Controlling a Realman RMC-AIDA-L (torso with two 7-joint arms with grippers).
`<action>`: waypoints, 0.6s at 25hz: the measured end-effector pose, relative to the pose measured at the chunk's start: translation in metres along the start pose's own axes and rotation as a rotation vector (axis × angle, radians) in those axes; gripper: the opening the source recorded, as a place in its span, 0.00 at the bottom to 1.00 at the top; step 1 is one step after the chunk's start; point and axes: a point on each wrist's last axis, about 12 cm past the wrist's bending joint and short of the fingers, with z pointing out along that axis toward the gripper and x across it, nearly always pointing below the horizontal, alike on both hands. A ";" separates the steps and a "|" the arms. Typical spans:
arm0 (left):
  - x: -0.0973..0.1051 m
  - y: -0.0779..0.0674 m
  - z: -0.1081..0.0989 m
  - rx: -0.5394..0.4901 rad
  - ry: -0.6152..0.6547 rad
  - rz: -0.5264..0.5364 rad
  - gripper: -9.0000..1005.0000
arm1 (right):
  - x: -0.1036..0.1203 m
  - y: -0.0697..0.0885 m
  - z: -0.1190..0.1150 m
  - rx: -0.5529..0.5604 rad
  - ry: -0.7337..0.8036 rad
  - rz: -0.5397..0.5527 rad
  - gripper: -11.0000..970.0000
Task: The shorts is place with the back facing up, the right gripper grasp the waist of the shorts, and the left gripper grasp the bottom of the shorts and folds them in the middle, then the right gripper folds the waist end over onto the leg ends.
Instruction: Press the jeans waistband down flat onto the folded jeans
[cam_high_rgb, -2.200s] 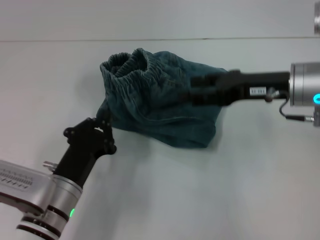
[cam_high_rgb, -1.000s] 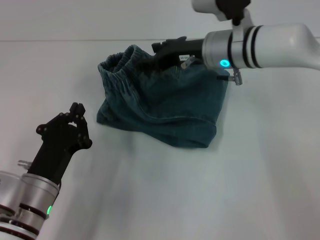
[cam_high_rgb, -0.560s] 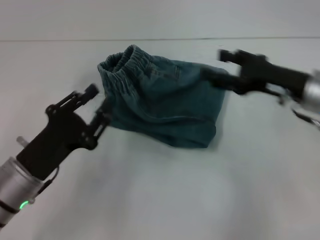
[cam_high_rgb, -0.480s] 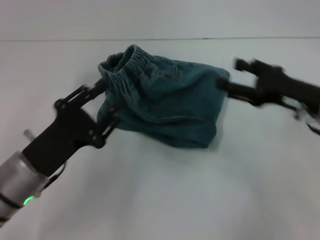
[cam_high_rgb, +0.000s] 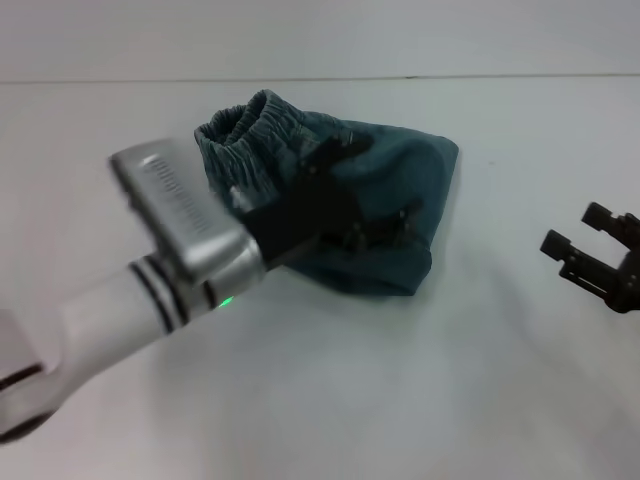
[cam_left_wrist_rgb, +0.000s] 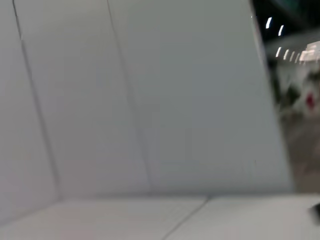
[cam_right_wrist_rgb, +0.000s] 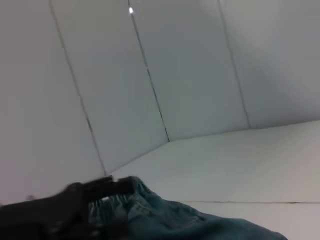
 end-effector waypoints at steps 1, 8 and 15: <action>0.001 0.004 0.005 -0.023 0.031 -0.006 0.74 | 0.001 0.001 -0.002 0.000 -0.003 0.005 0.90; 0.009 0.031 0.011 -0.236 0.144 -0.103 0.94 | 0.006 0.005 -0.004 -0.015 -0.007 0.033 0.91; 0.029 0.059 -0.005 -0.421 0.326 -0.176 0.94 | 0.005 0.006 -0.004 -0.022 -0.008 0.039 0.92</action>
